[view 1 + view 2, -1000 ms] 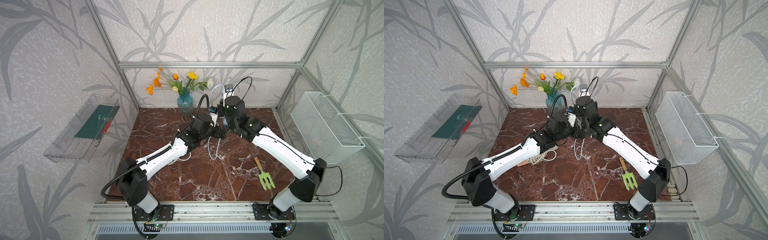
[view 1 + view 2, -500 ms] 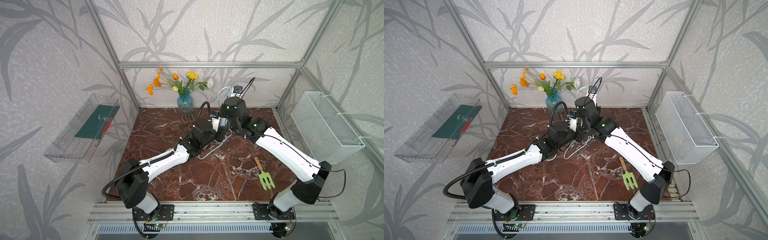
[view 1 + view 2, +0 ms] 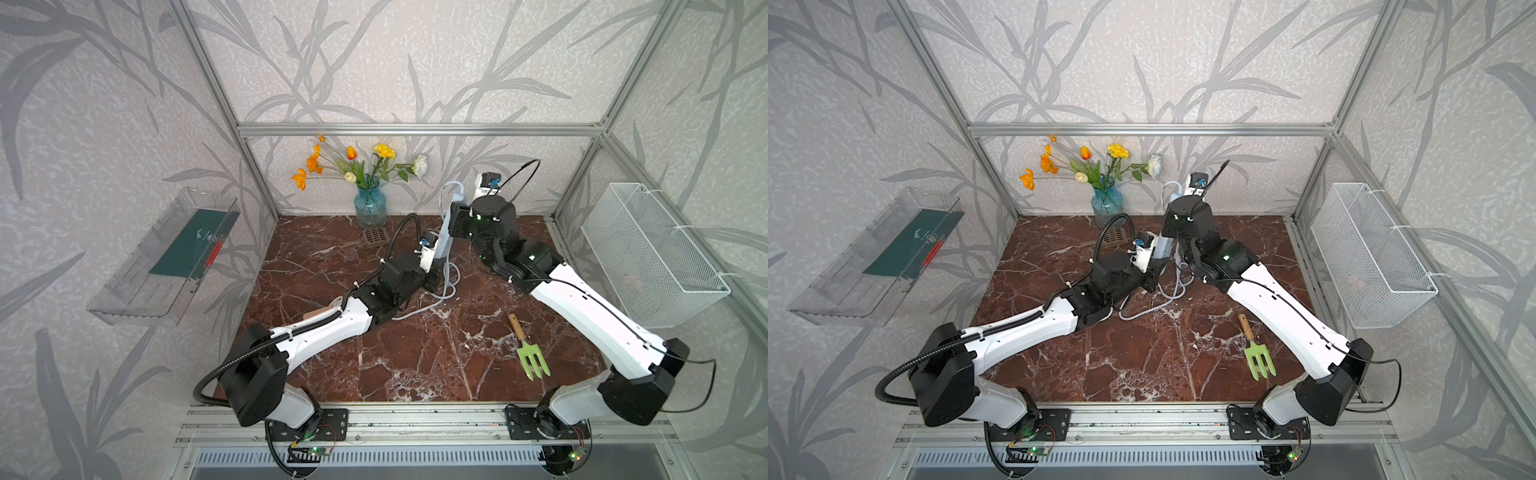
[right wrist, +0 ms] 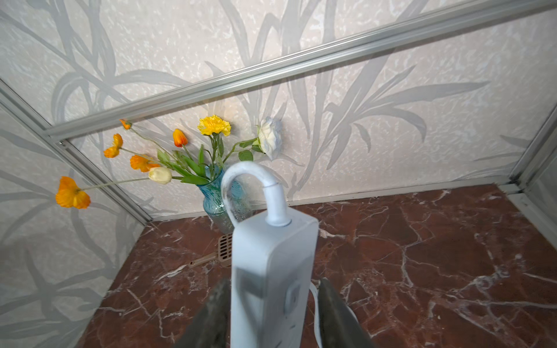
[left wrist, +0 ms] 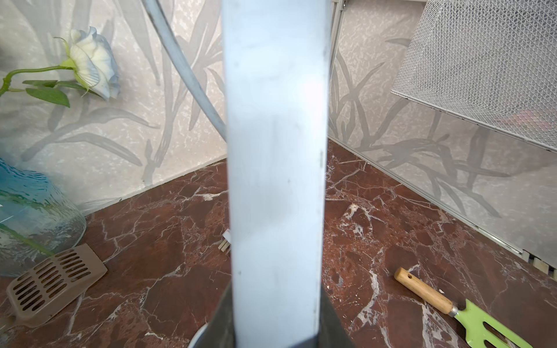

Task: Wrap the cord around the power strip
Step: Pick up the power strip from the center of the board.

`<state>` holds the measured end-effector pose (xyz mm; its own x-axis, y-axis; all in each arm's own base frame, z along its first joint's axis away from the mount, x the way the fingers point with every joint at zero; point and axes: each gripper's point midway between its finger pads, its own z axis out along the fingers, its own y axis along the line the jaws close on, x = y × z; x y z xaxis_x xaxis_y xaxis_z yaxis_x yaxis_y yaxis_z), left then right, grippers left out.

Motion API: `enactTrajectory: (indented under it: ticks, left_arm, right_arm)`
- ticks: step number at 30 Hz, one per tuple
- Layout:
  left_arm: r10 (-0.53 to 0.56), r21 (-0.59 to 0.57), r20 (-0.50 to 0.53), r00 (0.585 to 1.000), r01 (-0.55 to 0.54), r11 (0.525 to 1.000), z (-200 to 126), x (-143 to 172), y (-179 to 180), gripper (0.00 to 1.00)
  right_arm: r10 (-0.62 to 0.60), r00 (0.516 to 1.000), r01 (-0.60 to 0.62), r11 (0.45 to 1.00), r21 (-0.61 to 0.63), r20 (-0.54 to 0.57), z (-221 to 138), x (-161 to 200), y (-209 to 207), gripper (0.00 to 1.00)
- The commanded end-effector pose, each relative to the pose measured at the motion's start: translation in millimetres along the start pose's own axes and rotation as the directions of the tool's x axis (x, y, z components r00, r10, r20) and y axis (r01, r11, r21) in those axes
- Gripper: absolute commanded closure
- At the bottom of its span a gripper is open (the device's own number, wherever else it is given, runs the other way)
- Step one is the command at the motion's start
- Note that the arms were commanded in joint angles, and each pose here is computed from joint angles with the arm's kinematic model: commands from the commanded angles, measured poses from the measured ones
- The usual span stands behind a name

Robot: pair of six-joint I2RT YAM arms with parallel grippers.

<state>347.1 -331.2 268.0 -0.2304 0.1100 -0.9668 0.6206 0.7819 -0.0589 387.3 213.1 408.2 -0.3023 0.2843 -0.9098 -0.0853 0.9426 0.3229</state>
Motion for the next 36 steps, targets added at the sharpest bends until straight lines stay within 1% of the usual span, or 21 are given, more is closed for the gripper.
enactTrajectory:
  ticks: [1,4,6,8,11,13,14,16,19,22,26,27,28,29,30,32,33,34,36]
  left_arm:
    - [-0.060,0.042,0.075,0.995,0.057,0.998,-15.2,-44.3,2.4,1.00]
    - [-0.166,0.129,0.026,0.986,0.161,0.978,-14.1,-44.0,10.1,1.00]
    - [-0.232,0.231,0.001,0.973,0.225,0.946,-17.0,-50.0,9.9,1.00]
    - [-0.247,0.355,-0.028,0.969,0.241,0.903,-24.4,-57.5,-1.3,1.00]
    - [-0.235,0.506,-0.076,0.969,0.240,0.829,-36.6,-62.8,-20.0,1.00]
    - [-0.238,0.547,-0.108,0.965,0.258,0.796,-40.0,-61.2,-24.0,1.00]
    - [-0.244,0.568,-0.115,0.963,0.265,0.779,-42.3,-62.2,-26.0,1.00]
    - [-0.252,0.587,-0.116,0.961,0.271,0.763,-45.5,-64.3,-28.8,1.00]
    - [-0.255,0.623,-0.132,0.958,0.280,0.730,-49.4,-66.3,-34.9,1.00]
    - [-0.255,0.674,-0.158,0.954,0.292,0.678,-55.6,-66.4,-43.5,1.00]
    - [-0.241,0.745,-0.181,0.953,0.293,0.600,-66.8,-73.0,-54.7,1.00]
    - [-0.236,0.755,-0.191,0.953,0.296,0.585,-68.0,-74.0,-56.5,1.00]
    - [-0.230,0.757,-0.198,0.953,0.298,0.581,-68.2,-74.4,-57.1,1.00]
    - [-0.226,0.751,-0.202,0.953,0.298,0.589,-66.6,-74.1,-55.4,0.99]
    - [-0.221,0.744,-0.202,0.954,0.297,0.598,-65.3,-74.2,-54.0,0.97]
    - [-0.229,0.719,-0.203,0.952,0.304,0.625,-60.5,-73.6,-46.4,0.90]
    - [-0.237,0.712,-0.203,0.950,0.309,0.631,-60.2,-74.7,-43.7,0.86]
    - [-0.247,0.704,-0.204,0.947,0.317,0.635,-59.3,-75.7,-40.7,0.79]
    - [-0.271,0.691,-0.213,0.939,0.340,0.638,-58.2,-77.6,-37.6,0.66]
  right_arm:
    - [0.060,0.997,-0.065,0.994,-0.090,-0.050,-13.1,-6.7,-16.9,0.43]
    - [0.101,0.991,-0.113,0.984,-0.135,-0.093,-20.3,-2.8,-34.9,0.36]
    - [0.123,0.985,-0.143,0.973,-0.183,-0.119,-25.3,-1.9,-38.9,0.27]
    - [0.127,0.979,-0.164,0.954,-0.251,-0.157,-27.4,-0.9,-32.2,0.24]
    - [0.132,0.964,-0.206,0.918,-0.338,-0.229,-26.3,4.2,-12.7,0.23]
    - [0.157,0.952,-0.251,0.890,-0.380,-0.262,-24.6,5.7,-1.5,0.23]
    - [0.188,0.941,-0.290,0.874,-0.389,-0.280,-22.2,6.3,2.4,0.23]
    - [0.216,0.928,-0.331,0.852,-0.406,-0.303,-16.7,6.9,9.4,0.23]
    - [0.227,0.916,-0.365,0.811,-0.456,-0.330,-13.0,6.1,22.9,0.23]
    - [0.237,0.913,-0.387,0.763,-0.518,-0.334,-14.0,3.0,34.2,0.23]
    - [0.231,0.905,-0.406,0.722,-0.561,-0.357,-9.6,8.2,43.3,0.25]
    - [0.237,0.900,-0.418,0.713,-0.564,-0.366,-7.8,9.7,44.3,0.27]
    - [0.251,0.892,-0.435,0.701,-0.565,-0.376,-5.8,10.9,45.3,0.31]
    - [0.271,0.885,-0.452,0.694,-0.560,-0.378,-4.2,11.2,44.6,0.36]
    - [0.291,0.881,-0.463,0.692,-0.554,-0.372,-3.6,10.1,43.1,0.44]
    - [0.338,0.880,-0.473,0.694,-0.542,-0.335,-2.2,5.9,36.1,0.64]
    - [0.348,0.882,-0.469,0.693,-0.547,-0.317,-2.7,3.1,34.6,0.71]
    - [0.358,0.884,-0.468,0.692,-0.549,-0.302,-3.2,1.6,32.8,0.78]
    - [0.373,0.885,-0.465,0.675,-0.573,-0.279,-6.3,-3.4,33.5,0.86]
